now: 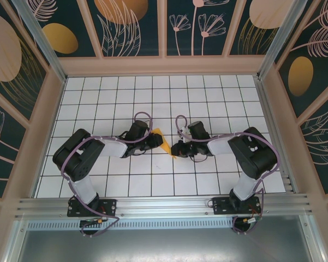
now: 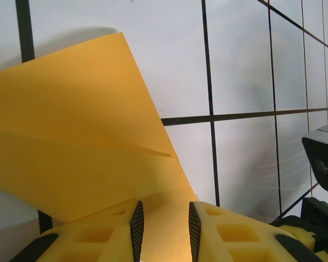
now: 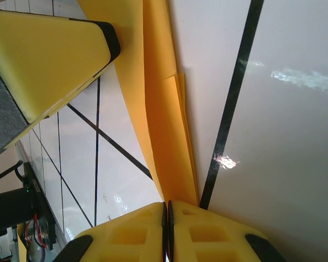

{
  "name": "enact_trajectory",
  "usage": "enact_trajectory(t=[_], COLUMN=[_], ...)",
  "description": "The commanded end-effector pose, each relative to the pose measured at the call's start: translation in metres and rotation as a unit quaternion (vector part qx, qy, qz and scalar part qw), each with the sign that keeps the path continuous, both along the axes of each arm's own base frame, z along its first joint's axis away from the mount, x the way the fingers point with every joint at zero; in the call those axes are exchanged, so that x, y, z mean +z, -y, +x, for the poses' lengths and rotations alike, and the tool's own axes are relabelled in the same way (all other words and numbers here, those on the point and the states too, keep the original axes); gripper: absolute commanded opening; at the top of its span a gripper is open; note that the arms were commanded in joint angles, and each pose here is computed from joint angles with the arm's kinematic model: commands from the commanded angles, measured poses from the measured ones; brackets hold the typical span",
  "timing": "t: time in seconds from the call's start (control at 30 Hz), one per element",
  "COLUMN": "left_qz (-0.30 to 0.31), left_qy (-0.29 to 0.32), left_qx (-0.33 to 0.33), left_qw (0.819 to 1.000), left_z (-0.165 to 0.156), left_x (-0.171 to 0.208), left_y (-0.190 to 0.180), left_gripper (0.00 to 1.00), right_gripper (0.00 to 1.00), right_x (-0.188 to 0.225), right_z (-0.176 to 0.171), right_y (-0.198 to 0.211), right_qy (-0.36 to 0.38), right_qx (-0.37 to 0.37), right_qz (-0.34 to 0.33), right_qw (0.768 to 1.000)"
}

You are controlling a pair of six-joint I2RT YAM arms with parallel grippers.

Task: Fold a paper plane with a square sheet of paper (pick it up from the middle)
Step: Fold the wing for the fifth time at the center of the table.

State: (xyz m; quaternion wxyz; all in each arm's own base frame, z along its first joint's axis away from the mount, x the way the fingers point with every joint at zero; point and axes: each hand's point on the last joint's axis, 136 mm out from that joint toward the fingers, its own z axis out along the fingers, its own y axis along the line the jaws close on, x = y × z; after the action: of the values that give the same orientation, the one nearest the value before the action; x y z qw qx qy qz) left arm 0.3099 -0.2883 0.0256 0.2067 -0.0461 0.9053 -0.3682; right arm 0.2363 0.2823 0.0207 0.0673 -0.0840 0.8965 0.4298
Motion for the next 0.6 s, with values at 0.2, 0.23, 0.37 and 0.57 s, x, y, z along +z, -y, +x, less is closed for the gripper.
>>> enact_trajectory(t=[0.2, 0.23, 0.37, 0.57], left_qz=[0.019, 0.018, 0.015, 0.004], left_qy=[0.002, 0.003, 0.016, 0.044], left_qx=[-0.004, -0.005, -0.01, -0.015], left_qw=[1.0, 1.0, 1.0, 0.999], left_z=[0.003, 0.003, 0.008, 0.015], left_x=[-0.003, -0.001, 0.01, 0.034], left_y=[-0.001, 0.0, 0.003, 0.008], left_gripper=[0.32, 0.32, 0.32, 0.34], right_gripper=[0.09, 0.08, 0.05, 0.0], right_x=[-0.017, -0.018, -0.02, -0.019], right_z=[-0.018, -0.018, -0.018, -0.015], right_y=[0.015, 0.015, 0.017, 0.019], right_qy=[-0.023, -0.024, -0.027, -0.035], right_qx=[0.001, 0.0, -0.007, -0.027], right_qz=[-0.034, -0.035, -0.032, -0.019], right_qw=[0.999, 0.999, 0.999, 0.999])
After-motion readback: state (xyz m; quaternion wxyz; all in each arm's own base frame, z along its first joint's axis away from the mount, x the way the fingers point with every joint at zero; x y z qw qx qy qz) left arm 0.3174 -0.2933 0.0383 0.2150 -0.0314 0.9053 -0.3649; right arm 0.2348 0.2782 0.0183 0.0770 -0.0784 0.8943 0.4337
